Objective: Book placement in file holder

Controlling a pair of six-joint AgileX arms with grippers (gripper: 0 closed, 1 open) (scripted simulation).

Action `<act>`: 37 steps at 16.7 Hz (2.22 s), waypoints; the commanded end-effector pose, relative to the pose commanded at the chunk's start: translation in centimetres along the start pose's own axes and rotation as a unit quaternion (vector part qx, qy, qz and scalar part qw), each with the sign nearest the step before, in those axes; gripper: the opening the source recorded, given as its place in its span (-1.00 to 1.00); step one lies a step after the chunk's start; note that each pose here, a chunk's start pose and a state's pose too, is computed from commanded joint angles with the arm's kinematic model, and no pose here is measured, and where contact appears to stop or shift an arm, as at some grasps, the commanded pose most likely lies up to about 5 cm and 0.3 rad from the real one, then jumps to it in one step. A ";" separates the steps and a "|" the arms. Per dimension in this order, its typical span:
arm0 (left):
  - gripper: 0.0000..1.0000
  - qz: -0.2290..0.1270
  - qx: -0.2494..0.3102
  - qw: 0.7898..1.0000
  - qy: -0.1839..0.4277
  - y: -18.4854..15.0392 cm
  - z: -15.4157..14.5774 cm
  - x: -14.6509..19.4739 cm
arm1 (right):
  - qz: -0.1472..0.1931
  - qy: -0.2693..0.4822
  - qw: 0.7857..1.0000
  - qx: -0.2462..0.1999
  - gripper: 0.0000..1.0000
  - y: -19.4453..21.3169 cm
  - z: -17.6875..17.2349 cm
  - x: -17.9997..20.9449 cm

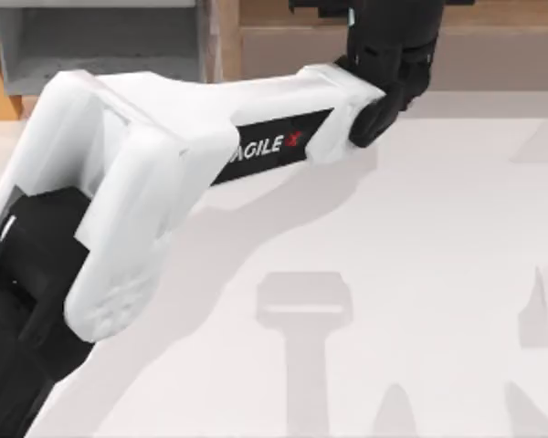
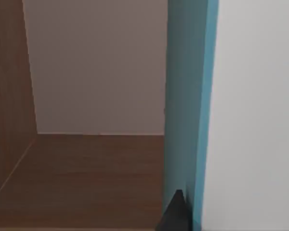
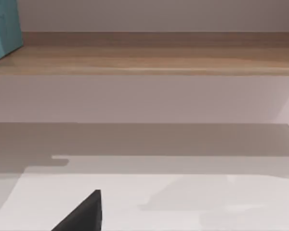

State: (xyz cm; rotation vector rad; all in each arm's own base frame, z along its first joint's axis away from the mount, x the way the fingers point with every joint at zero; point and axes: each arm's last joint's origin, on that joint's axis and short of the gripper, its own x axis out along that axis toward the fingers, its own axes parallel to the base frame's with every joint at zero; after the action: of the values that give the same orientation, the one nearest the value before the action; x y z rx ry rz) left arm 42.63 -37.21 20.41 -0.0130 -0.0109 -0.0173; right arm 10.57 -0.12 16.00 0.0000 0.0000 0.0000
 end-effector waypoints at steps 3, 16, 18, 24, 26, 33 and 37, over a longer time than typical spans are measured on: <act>-0.96 0.000 0.000 1.000 0.000 0.0 0.0 0.0 | 0.000 0.000 1.000 0.000 1.00 0.0 0.0 0.0; -1.00 -0.002 0.000 1.000 0.000 -0.2 1.0 -0.1 | 0.000 0.000 1.000 0.000 1.00 0.0 0.0 0.0; -1.00 -0.002 0.000 1.000 -0.001 -0.2 1.6 -0.1 | 0.000 0.000 1.000 0.000 1.00 0.0 0.0 0.0; -1.00 -0.002 0.011 1.000 -0.002 -0.4 1.7 -0.9 | 0.000 0.000 1.000 0.000 1.00 0.0 0.0 0.0; -1.00 -0.007 0.034 0.999 -0.005 -1.0 2.1 -2.8 | 0.000 0.000 1.000 0.000 1.00 0.0 0.0 0.0; -1.00 -0.053 0.210 0.976 -0.002 -0.1 1.5 -14.7 | 0.000 0.000 1.000 0.000 1.00 0.0 0.0 0.0; -1.00 -0.065 0.367 0.928 0.016 5.7 -1.2 -18.7 | 0.000 0.000 1.000 0.000 1.00 0.0 0.0 0.0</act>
State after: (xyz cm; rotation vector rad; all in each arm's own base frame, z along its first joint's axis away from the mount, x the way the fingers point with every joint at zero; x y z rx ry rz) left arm 24.09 -31.25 18.97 0.7413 0.0153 -0.1447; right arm 10.57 -0.12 16.00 0.0000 0.0000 0.0000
